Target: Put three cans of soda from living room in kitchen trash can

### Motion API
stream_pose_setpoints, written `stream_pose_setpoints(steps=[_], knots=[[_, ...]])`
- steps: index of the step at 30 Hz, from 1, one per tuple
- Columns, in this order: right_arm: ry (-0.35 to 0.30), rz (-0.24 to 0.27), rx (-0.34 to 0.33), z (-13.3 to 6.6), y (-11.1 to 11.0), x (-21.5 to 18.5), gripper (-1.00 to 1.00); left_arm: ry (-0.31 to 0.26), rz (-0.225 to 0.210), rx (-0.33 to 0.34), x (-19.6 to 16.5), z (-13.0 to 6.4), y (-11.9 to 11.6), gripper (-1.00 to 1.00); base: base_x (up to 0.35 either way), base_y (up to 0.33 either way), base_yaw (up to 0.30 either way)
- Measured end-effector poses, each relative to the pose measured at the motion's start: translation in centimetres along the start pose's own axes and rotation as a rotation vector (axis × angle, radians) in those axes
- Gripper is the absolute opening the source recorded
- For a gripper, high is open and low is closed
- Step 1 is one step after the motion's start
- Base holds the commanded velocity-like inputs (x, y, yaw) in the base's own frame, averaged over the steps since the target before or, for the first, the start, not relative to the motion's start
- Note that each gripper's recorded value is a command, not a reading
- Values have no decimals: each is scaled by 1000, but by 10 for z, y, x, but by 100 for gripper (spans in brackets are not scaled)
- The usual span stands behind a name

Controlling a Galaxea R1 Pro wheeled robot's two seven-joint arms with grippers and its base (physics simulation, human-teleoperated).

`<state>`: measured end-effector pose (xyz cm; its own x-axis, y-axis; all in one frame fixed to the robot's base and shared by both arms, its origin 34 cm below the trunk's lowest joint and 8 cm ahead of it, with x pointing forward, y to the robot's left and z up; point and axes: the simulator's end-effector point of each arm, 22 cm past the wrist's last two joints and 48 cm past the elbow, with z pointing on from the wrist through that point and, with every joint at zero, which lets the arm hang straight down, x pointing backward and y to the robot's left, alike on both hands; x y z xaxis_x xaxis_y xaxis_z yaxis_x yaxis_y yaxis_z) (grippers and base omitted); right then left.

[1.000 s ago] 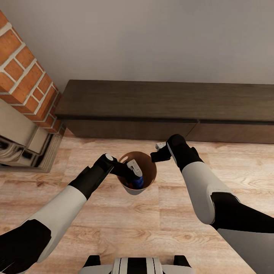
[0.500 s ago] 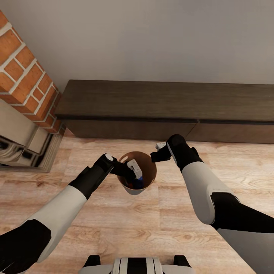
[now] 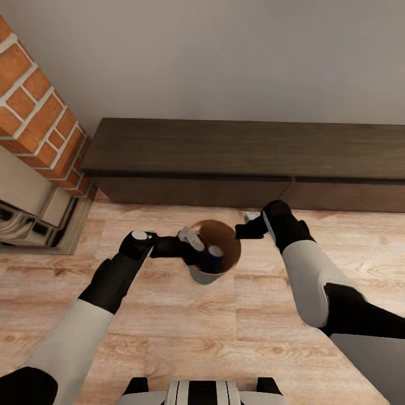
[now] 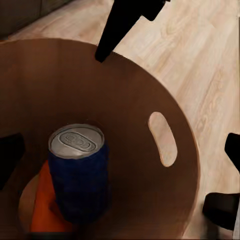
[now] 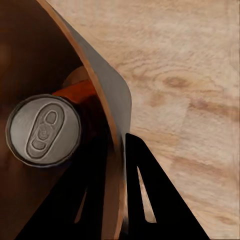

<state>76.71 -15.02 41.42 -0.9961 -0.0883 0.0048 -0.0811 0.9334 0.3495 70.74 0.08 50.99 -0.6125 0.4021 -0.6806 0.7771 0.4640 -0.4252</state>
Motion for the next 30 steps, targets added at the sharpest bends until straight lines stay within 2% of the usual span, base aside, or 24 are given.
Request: stream_pose_setpoints(steps=[2,4,5,6,7,8,9,10,12,13,15,16,18,20,23,25,27,30], knots=[[-3,12,43,-6,-28,2,-100,-67,1,-27,-13,-19,-4,100,0,0,0],[-2,10,87,-10,-50,3,-100,-99,1,-49,-17,-33,-4,100,0,0,0],[-8,55,74,-16,-65,5,-100,-135,-18,-100,-16,-56,7,100,0,0,0],[-10,59,90,-20,-76,6,-100,-150,-31,-126,-15,-66,15,100,0,0,0],[-11,75,100,-24,-89,8,-100,-177,-59,-182,-12,-85,34,100,0,0,0],[-11,73,122,-27,-99,9,-100,-192,-80,-217,-9,-97,46,100,0,0,0],[-3,102,126,-28,-114,19,-100,-227,-136,-326,4,-127,82,100,0,0,0],[7,98,150,-29,-124,25,-100,-242,-162,-381,12,-141,99,100,0,0,0],[35,113,179,-26,-144,46,-100,-262,-226,-564,44,-173,148,100,0,0,0],[45,109,196,-25,-150,51,-100,-260,-242,-606,54,-178,158,100,0,0,0],[54,116,201,-23,-156,60,-100,-247,-272,-678,76,-185,174,100,0,0,0],[62,138,183,-19,-157,70,-100,-228,-300,-730,100,-186,186,100,0,0,0],[91,178,157,-9,-160,96,-100,-186,-354,-773,148,-175,194,100,0,0,0],[121,172,183,-4,-169,115,-100,-154,-395,-771,181,-162,191,100,0,0,0],[154,156,219,0,-180,136,-100,-123,-430,-761,210,-149,184,100,0,0,0],[171,178,194,7,-176,151,-100,-107,-429,-756,225,-143,179,100,0,0,0],[154,170,176,15,-174,158,-100,-85,-420,-744,249,-134,164,100,-10,3,0],[153,148,187,20,-177,166,-100,-71,-418,-731,270,-128,146,100,-94,71,0]])
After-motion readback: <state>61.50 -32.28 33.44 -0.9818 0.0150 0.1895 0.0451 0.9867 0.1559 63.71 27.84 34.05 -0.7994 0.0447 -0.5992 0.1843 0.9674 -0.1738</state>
